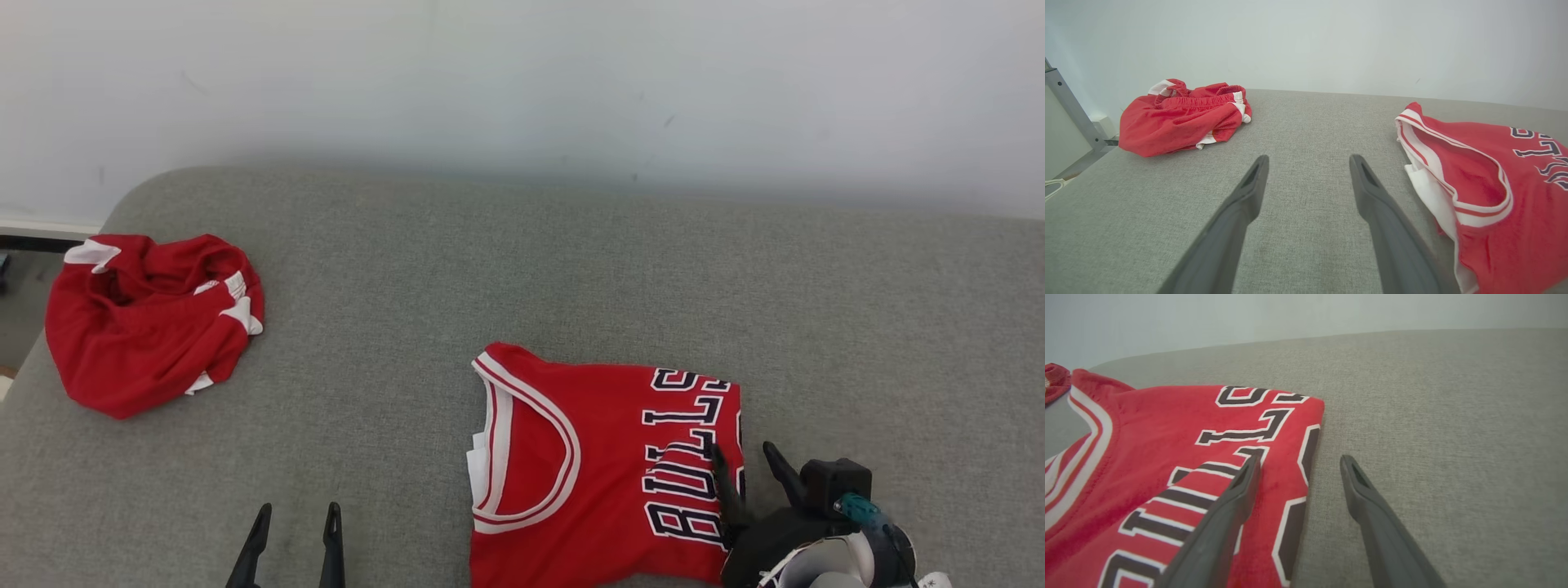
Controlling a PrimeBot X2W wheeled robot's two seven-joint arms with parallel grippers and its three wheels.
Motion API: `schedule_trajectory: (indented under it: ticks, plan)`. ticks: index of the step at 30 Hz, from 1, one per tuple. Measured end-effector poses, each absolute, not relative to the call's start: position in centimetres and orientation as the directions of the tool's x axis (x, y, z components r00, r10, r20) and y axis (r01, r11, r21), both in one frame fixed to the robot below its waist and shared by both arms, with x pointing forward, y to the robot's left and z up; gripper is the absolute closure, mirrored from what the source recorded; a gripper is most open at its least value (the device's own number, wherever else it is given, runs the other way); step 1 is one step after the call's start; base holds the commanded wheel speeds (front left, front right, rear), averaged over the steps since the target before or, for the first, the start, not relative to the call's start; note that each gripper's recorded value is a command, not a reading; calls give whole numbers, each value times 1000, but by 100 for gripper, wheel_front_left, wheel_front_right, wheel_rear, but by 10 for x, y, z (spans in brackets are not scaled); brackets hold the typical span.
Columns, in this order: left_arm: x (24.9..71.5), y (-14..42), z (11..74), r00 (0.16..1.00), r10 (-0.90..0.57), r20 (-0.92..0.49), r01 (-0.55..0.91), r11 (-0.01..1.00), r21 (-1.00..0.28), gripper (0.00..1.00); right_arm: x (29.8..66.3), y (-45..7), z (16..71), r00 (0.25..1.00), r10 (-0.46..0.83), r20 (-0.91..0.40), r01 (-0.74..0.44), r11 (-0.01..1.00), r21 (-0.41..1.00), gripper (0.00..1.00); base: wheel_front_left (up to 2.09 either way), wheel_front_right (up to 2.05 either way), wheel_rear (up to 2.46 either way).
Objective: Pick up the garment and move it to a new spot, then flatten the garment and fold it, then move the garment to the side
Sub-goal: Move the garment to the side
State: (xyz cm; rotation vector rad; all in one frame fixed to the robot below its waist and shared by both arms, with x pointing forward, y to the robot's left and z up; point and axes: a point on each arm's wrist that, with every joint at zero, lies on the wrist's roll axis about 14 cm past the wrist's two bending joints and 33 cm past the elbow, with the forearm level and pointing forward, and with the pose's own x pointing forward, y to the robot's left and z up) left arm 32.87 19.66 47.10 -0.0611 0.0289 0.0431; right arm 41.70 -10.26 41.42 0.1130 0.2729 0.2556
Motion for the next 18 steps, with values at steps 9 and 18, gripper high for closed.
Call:
schedule_trajectory:
  ticks: [9,18]
  plan:
    - [330,201,470,998,58,-35,-60,996,-61,0,413,-88,385,888,290,-357,-217,949,231,0,0,0,0]
    - [335,200,470,998,58,-36,-60,996,-67,0,418,-76,388,875,320,-362,-237,937,256,100,0,0,0]
